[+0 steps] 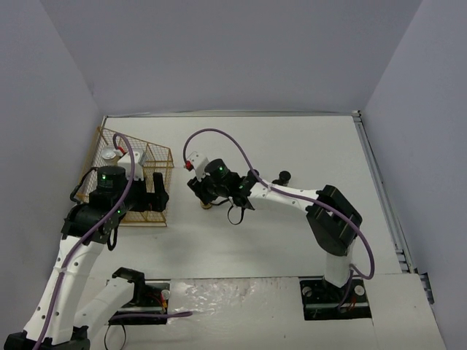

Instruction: Organize the condiment bottles

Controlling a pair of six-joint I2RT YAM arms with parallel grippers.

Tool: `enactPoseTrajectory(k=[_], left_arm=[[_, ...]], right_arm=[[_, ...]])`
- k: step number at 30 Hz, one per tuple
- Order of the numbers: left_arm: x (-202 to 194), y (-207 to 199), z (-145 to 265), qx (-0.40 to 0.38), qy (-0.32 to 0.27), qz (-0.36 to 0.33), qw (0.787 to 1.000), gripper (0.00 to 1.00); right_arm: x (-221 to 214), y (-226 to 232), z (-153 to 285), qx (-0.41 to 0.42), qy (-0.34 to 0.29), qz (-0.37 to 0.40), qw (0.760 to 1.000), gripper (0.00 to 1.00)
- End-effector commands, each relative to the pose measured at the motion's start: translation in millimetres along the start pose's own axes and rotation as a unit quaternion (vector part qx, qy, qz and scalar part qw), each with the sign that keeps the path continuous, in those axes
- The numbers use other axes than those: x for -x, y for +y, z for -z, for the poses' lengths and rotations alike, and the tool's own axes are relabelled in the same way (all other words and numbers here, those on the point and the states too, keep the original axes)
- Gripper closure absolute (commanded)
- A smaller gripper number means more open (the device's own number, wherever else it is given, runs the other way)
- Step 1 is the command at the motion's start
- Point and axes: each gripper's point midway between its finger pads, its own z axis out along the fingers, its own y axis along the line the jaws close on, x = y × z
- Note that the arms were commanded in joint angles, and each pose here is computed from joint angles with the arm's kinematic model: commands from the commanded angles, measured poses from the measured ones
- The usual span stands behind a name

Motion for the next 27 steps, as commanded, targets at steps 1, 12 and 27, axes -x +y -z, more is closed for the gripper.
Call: enactPoseTrajectory(k=[1, 12, 27], left_arm=[[30, -13, 6, -0.026, -0.045, 0.004, 0.999, 0.03], [48, -32, 8, -0.068, -0.044, 0.024, 0.996, 0.03], [53, -93, -57, -0.087, 0.035, 0.016, 0.995, 0.03]], right_arm=[[29, -1, 22, -0.007, -0.044, 0.001, 0.999, 0.35], [63, -12, 89, -0.031, -0.078, -0.003, 0.996, 0.0], [81, -86, 297, -0.235, -0.21, -0.15, 0.937, 0.0]])
